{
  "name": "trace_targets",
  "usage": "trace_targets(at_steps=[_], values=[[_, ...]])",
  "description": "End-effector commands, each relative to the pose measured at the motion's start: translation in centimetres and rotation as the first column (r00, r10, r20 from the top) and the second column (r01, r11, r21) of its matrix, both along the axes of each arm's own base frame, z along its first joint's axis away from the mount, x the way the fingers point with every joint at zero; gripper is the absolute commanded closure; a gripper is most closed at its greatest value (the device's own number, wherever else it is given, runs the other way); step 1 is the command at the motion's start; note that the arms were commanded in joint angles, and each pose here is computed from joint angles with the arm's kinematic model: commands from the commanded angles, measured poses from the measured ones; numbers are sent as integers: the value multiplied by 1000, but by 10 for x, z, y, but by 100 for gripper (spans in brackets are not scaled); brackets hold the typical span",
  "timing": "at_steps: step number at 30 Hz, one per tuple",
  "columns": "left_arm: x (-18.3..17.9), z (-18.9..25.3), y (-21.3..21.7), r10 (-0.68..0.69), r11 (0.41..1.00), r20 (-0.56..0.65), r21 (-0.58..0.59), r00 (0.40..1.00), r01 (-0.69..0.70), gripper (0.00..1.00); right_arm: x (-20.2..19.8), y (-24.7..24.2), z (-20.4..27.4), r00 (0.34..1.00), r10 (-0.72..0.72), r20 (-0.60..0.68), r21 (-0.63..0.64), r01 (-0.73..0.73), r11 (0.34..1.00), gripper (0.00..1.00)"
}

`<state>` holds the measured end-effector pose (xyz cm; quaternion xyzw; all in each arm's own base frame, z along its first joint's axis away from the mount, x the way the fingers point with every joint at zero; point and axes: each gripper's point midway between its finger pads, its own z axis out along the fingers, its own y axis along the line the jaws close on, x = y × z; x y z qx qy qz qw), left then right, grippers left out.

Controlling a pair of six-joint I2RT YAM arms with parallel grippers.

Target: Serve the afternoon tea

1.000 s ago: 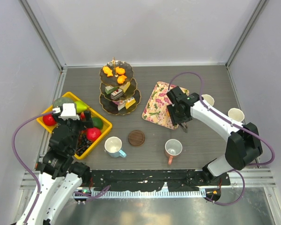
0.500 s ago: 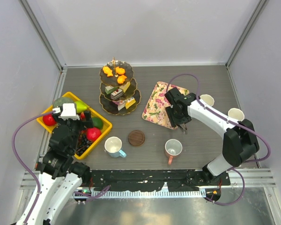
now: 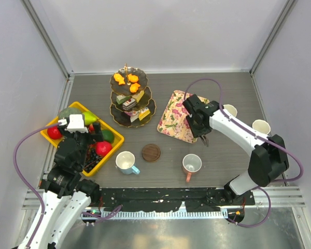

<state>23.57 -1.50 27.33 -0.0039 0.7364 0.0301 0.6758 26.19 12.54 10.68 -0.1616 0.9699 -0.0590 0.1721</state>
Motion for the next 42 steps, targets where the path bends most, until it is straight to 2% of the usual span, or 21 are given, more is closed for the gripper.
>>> trace_targets(at_steps=[1, 7, 11, 19, 25, 32, 42], values=[[2, 13, 1, 6, 1000, 52, -13, 999, -5, 1, 20, 7, 64, 981, 26, 190, 40, -34, 999, 63], [2, 12, 1, 7, 1000, 46, -13, 999, -7, 1, 28, 34, 128, 934, 100, 343, 67, -130, 989, 63], [3, 12, 1, 9, 1000, 48, -13, 999, -8, 1, 31, 70, 188, 859, 196, 473, 74, -261, 963, 64], [3, 12, 1, 10, 1000, 46, -11, 999, -10, 1, 37, 143, 255, 721, 336, 606, 54, -460, 886, 63], [3, 11, 2, 11, 1000, 46, -9, 999, -11, 1, 44, 192, 262, 649, 433, 626, 11, -562, 827, 63], [2, 12, 2, 15, 1000, 49, -12, 999, -14, 1, 52, 225, 254, 602, 498, 624, -13, -629, 777, 63], [2, 12, 1, 9, 1000, 51, -13, 999, -8, 1, 74, 239, 229, 605, 521, 603, -76, -606, 792, 61]])
